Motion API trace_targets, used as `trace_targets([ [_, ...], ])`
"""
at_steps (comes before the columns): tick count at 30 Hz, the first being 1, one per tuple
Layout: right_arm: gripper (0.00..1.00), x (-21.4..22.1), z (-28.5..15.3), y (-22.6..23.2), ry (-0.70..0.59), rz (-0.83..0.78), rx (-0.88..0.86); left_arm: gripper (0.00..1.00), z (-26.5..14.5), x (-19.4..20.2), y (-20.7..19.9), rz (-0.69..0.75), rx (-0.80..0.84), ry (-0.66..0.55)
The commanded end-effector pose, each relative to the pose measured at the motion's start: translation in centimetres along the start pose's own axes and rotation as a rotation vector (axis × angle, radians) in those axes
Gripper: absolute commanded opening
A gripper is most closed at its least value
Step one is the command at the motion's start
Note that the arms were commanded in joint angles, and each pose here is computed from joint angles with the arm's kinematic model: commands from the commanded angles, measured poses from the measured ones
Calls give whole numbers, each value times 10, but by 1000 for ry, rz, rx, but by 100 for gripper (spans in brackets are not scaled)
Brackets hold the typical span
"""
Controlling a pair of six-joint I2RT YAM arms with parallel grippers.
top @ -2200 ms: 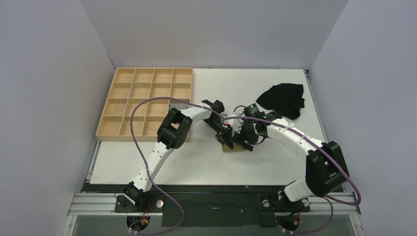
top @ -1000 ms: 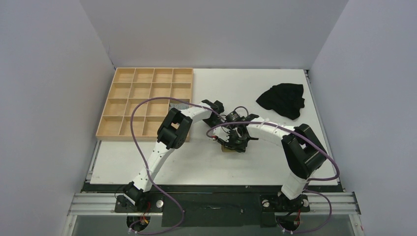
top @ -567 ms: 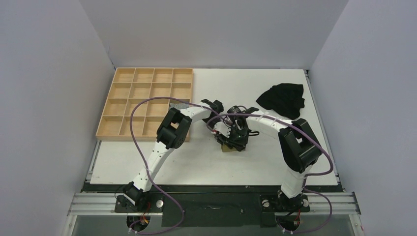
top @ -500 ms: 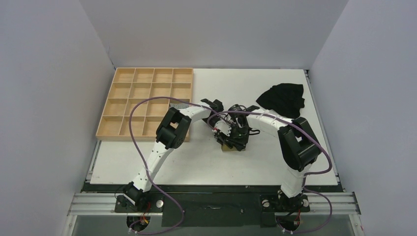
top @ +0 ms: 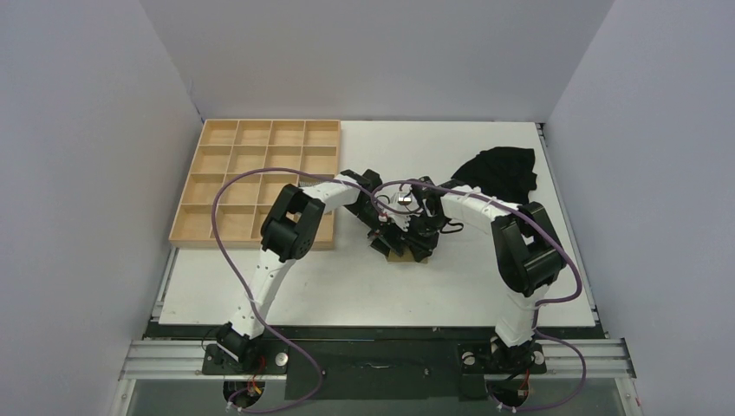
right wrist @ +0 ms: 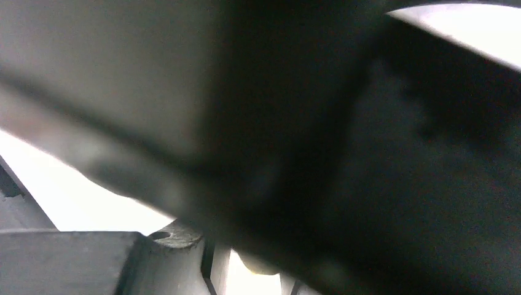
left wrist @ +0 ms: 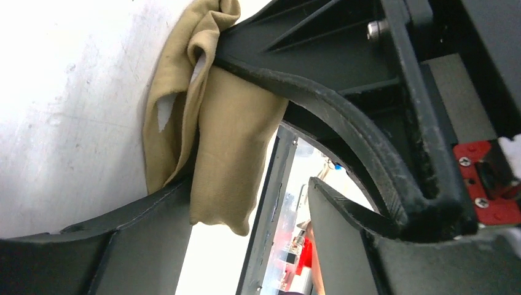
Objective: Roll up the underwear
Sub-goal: Roll the underwear to the center of the board.
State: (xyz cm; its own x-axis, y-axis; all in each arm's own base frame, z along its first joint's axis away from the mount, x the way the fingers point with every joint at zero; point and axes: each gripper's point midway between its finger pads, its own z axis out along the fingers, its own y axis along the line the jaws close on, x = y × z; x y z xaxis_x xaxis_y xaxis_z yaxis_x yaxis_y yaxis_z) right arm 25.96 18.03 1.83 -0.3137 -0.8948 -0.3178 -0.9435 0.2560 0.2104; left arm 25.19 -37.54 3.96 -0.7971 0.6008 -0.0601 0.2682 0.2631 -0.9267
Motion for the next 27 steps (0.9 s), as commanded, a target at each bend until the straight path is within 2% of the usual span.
trace_targets([
  [1, 0, 41, 20, 6, 157, 67, -35, 68, -25, -11, 46, 154, -225, -55],
  [13, 0, 44, 19, 13, 137, 68, -56, 71, -51, -9, 60, 132, -278, -105],
  [20, 0, 45, 14, 17, 101, 94, -92, 67, -62, -18, 76, 162, -419, -153],
  [27, 0, 52, 12, 15, 102, 113, -94, 66, -73, -20, 78, 192, -462, -178],
])
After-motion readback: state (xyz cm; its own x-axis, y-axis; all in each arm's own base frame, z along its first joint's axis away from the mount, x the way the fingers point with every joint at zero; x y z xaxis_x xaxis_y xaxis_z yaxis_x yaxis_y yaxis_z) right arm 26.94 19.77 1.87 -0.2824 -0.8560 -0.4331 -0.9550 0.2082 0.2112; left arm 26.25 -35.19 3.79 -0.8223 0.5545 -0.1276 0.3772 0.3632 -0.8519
